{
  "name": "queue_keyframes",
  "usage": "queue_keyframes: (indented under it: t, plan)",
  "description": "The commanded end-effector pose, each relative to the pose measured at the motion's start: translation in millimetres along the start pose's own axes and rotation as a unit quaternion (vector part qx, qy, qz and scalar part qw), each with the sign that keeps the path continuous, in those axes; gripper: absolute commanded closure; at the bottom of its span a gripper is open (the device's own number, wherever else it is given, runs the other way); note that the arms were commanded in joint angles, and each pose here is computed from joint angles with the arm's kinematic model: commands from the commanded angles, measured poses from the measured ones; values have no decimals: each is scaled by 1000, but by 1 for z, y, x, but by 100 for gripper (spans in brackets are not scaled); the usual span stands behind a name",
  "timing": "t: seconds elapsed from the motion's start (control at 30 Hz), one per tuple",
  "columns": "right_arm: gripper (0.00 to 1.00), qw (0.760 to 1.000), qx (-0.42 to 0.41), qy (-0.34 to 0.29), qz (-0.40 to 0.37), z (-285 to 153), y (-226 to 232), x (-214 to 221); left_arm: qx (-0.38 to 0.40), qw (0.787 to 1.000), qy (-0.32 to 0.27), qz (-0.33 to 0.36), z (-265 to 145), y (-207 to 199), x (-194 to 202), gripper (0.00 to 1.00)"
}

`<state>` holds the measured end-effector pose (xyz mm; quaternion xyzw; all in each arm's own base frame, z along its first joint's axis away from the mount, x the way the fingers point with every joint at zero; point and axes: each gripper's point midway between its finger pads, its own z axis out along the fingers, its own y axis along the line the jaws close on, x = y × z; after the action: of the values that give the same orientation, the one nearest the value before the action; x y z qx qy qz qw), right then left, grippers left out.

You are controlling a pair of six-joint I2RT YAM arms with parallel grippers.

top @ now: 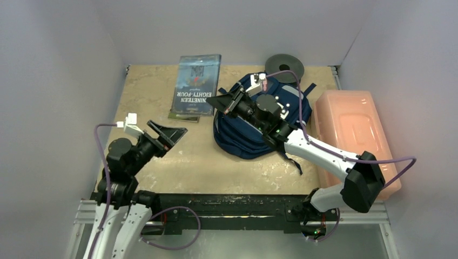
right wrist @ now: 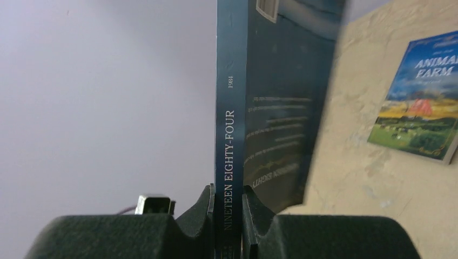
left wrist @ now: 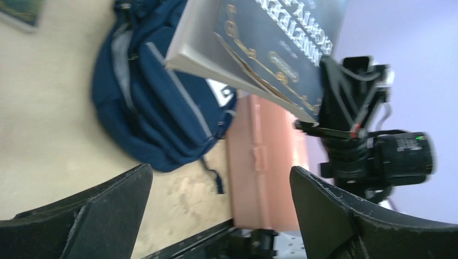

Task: Pack the student bag
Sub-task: Pick up the book from the center of the board.

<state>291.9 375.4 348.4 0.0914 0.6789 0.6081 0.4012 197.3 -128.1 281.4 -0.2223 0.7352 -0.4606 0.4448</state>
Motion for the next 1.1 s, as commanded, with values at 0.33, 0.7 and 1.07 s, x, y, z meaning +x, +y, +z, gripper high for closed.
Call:
queue_keyframes:
  t: [0.33, 0.7, 1.07]
  plan:
    - [100, 970, -149, -112, 156, 2, 69, -52, 275, 952, -7, -130, 41, -94, -27, 0]
    - [100, 959, -166, -85, 215, 7, 74, -37, 237, 961, -23, -144, 68, -84, -17, 0]
    - [100, 947, -147, -112, 264, -15, 67, -24, 204, 933, -208, -210, 91, -43, -53, 30]
